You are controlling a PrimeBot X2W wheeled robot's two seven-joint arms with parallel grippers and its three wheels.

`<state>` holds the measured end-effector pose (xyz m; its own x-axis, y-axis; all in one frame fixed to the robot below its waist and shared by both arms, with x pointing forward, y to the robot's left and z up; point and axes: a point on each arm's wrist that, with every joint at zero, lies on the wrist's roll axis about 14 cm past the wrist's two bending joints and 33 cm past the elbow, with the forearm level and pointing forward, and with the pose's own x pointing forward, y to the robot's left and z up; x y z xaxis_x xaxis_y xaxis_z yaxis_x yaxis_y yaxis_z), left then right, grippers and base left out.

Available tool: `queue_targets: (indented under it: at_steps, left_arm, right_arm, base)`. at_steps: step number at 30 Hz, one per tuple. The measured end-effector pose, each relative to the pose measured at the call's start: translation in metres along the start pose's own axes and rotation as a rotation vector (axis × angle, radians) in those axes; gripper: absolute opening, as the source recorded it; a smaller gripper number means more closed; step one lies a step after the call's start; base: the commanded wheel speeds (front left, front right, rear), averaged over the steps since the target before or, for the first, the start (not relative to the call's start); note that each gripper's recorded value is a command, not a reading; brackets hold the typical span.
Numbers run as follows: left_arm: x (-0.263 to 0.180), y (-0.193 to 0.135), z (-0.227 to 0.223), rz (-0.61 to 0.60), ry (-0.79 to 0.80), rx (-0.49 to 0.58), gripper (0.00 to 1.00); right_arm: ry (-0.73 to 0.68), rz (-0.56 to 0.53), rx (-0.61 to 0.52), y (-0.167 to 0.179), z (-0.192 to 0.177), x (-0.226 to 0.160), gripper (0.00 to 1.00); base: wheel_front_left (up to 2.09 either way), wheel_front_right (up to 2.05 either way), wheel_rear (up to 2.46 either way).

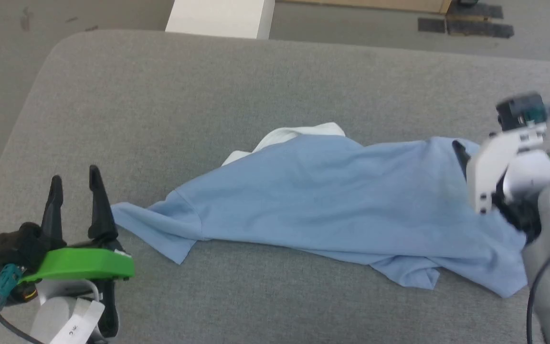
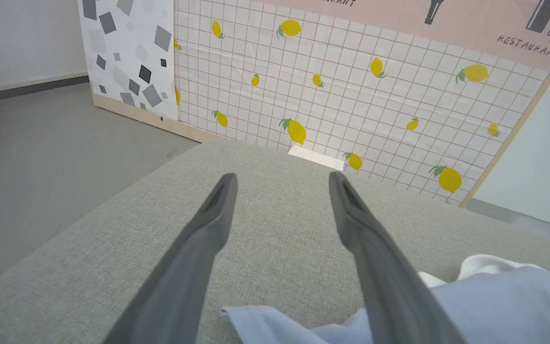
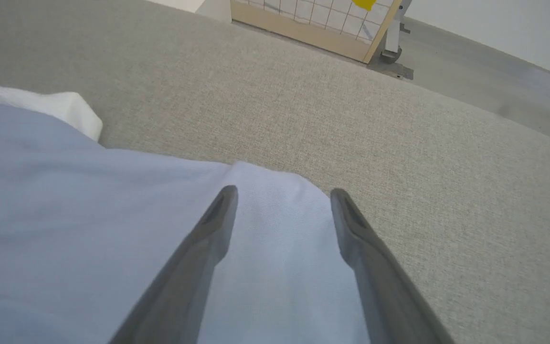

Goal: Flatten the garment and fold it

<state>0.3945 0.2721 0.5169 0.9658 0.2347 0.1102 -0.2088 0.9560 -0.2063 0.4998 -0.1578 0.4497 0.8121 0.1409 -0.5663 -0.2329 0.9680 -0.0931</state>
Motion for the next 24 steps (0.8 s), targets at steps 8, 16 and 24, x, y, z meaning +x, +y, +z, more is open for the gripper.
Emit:
queue_targets:
  at_steps: [8,16,24]
  left_arm:
    - [0.019,-0.009,-0.012,-0.022,0.008,0.007,1.00]
    - [0.021,0.001,-0.025,0.005,0.039,0.016,1.00]
    - [0.024,-0.009,-0.025,-0.022,0.035,0.019,1.00]
  right_arm:
    - [0.358,0.046,-0.222,0.017,-0.030,0.032,1.00]
    - [0.558,0.154,-0.312,0.042,-0.062,0.037,1.00]
    - [0.409,0.173,-0.230,0.037,-0.038,0.035,0.00]
  base:
    - [0.00,0.00,0.00]
    - [0.00,0.00,0.00]
    - [0.00,0.00,0.00]
